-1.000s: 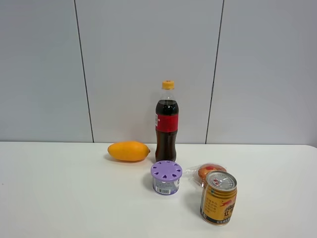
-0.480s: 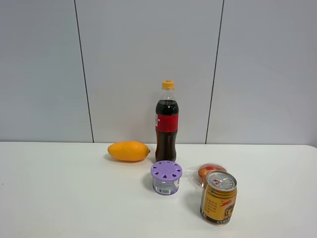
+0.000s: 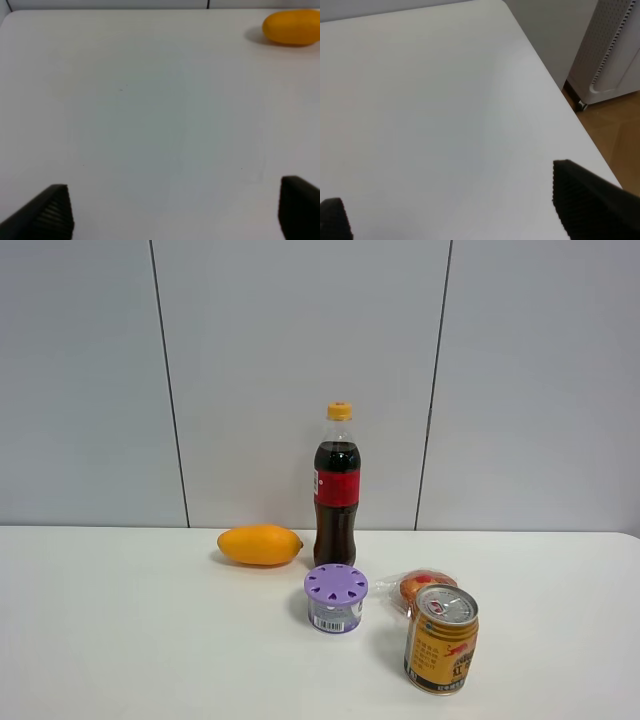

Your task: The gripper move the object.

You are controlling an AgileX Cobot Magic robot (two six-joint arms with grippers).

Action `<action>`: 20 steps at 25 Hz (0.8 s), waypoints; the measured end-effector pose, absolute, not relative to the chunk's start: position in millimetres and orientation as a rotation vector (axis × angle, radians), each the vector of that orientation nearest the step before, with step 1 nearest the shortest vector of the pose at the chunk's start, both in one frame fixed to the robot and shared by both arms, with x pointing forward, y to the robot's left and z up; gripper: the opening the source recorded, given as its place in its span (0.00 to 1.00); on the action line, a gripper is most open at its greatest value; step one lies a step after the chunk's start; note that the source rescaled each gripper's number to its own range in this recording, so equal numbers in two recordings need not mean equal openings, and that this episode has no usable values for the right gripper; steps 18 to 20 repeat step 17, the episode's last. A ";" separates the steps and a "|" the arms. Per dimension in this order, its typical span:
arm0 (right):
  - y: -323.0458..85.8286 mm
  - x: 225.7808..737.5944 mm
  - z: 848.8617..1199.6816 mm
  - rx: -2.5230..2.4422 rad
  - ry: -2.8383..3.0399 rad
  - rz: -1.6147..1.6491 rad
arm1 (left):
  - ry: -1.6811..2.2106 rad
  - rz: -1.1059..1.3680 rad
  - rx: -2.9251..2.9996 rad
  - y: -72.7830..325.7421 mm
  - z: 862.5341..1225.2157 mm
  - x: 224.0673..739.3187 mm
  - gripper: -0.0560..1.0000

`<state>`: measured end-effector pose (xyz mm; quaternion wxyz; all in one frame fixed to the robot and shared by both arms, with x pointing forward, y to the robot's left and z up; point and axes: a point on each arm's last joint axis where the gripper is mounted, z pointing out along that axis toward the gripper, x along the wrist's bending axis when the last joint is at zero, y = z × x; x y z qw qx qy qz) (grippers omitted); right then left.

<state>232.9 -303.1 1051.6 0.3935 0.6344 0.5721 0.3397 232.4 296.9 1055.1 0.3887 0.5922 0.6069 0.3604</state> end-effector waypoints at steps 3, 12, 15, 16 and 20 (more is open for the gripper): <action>-303.1 232.9 1051.6 1.610 1.452 0.862 | 1.543 0.917 1.506 296.9 1055.2 232.5 0.80; -303.1 232.9 1051.6 1.610 1.452 0.862 | 1.543 0.917 1.506 296.9 1055.2 232.5 0.80; -303.1 232.9 1051.6 1.610 1.452 0.862 | 1.543 0.917 1.506 296.9 1055.2 232.5 0.80; -303.1 232.9 1051.6 1.610 1.452 0.862 | 1.543 0.917 1.506 296.9 1055.2 232.5 0.80; -303.1 232.9 1051.6 1.610 1.452 0.862 | 1.543 0.917 1.506 296.9 1055.2 232.5 0.80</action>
